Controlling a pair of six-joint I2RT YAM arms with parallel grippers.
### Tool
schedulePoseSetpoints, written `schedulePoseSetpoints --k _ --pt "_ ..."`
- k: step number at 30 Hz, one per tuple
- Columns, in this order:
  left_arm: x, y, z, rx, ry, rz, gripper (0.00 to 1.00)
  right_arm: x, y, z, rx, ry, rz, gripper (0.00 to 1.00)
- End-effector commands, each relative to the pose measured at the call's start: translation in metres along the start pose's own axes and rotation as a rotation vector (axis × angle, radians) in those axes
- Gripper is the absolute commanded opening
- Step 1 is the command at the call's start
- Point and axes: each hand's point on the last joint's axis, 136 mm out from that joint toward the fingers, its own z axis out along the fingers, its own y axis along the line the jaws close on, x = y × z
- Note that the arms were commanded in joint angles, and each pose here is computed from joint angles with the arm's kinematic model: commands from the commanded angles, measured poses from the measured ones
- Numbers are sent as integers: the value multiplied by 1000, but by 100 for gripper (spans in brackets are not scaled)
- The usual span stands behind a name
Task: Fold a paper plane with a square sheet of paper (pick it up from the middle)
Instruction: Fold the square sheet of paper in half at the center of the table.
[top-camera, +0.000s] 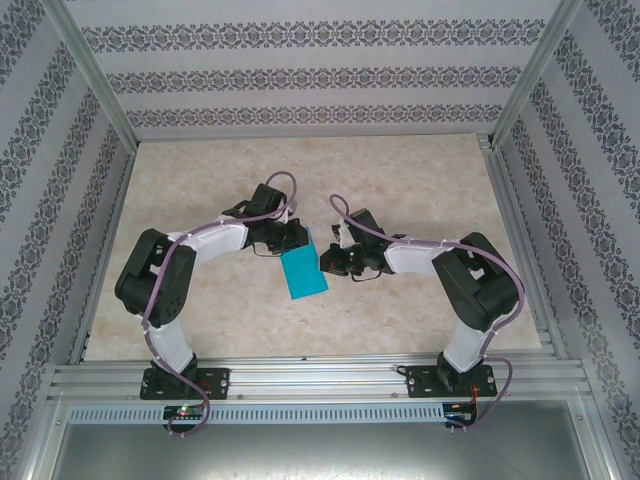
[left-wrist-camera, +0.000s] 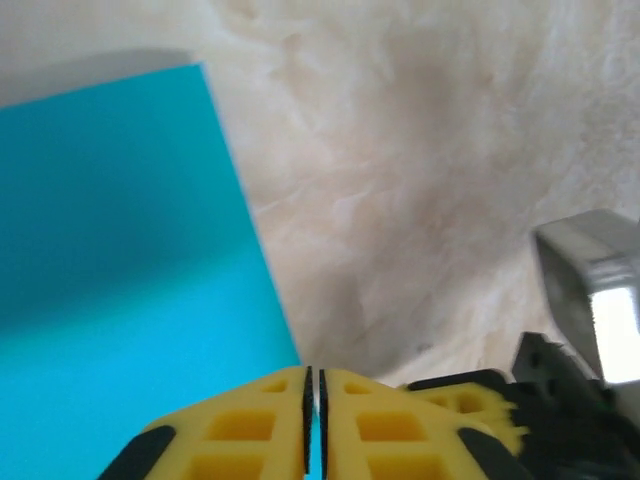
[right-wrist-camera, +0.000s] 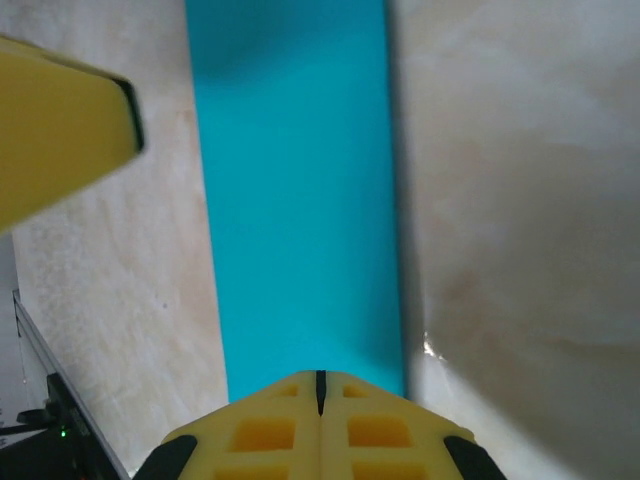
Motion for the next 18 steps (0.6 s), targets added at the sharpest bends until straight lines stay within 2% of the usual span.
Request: schedulePoseSetpoints --k 1,8,12,18 --pt "-2 -7 21 25 38 11 7 -20 4 3 -21 -51 32 0" --pt "-8 0 46 2 80 18 0 -25 1 10 -8 -39 42 0" --pt "-8 17 53 -75 99 30 0 -29 0 13 9 -30 35 0" --pt "-3 27 59 -91 113 35 0 -34 -3 19 31 -19 36 0"
